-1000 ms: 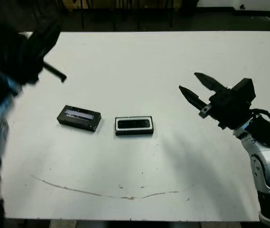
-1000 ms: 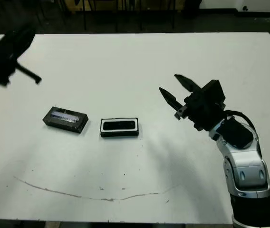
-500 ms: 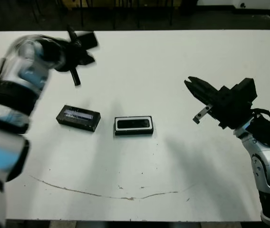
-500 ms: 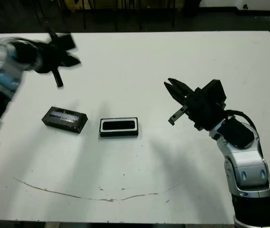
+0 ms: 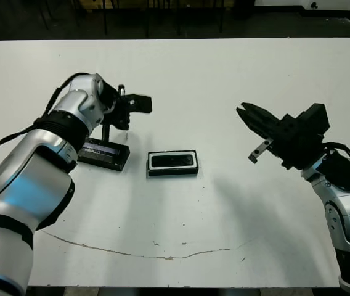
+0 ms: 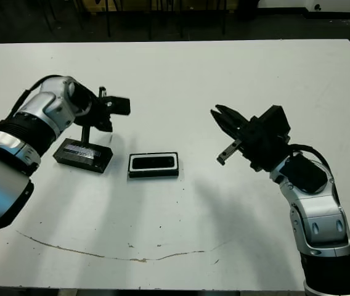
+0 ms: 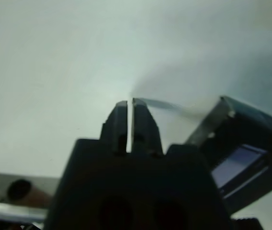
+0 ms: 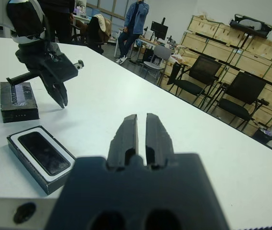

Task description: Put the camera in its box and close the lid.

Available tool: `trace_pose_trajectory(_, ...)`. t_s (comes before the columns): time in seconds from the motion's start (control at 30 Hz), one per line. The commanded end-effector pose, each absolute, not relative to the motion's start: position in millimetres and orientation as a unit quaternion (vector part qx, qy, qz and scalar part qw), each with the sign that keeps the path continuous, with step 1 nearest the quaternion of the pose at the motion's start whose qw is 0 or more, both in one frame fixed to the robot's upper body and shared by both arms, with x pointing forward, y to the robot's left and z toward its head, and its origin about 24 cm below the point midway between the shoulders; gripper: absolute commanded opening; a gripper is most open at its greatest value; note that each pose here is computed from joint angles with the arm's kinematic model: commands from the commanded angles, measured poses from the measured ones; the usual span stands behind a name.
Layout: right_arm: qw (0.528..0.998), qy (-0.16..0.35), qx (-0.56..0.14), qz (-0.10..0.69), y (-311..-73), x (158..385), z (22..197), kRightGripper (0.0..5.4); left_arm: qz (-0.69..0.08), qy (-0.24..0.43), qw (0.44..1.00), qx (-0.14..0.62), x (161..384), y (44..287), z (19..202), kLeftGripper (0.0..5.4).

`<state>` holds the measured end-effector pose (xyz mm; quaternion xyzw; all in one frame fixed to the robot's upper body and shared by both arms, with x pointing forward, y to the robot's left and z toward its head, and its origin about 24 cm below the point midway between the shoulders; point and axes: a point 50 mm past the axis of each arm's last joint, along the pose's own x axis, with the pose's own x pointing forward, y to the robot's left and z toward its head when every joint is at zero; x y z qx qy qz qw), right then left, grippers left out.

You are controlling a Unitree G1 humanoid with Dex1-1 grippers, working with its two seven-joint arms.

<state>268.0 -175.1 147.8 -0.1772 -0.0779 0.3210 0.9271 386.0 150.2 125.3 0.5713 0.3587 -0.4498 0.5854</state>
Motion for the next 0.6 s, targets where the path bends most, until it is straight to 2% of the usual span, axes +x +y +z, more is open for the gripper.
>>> trace_pose_trajectory(0.03, 0.926, -0.063, -0.183, 0.323, -177.1, 266.2, 141.3, 0.02, -0.466, 0.383, 0.563, 0.564, 380.5, 154.8, 115.3, 0.00)
trace_pose_trajectory(0.2, 0.930, -0.052, -0.175, 0.319, -178.5, 265.5, 140.5, 0.02, -0.494, 0.397, 0.540, 0.554, 371.7, 158.4, 114.5, 0.00)
trace_pose_trajectory(0.3, 0.931, -0.050, -0.176, 0.315, -179.5, 264.7, 140.2, 0.02, -0.497, 0.435, 0.538, 0.524, 365.8, 163.2, 109.7, 0.00)
trace_pose_trajectory(0.43, 0.929, -0.053, -0.182, 0.317, -180.0, 264.7, 140.4, 0.02, -0.524, 0.420, 0.502, 0.544, 356.9, 163.7, 108.6, 0.00)
trace_pose_trajectory(0.6, 0.928, -0.056, -0.184, 0.317, -180.4, 265.6, 140.9, 0.02, -0.559, 0.418, 0.482, 0.529, 344.9, 164.1, 111.7, 0.00)
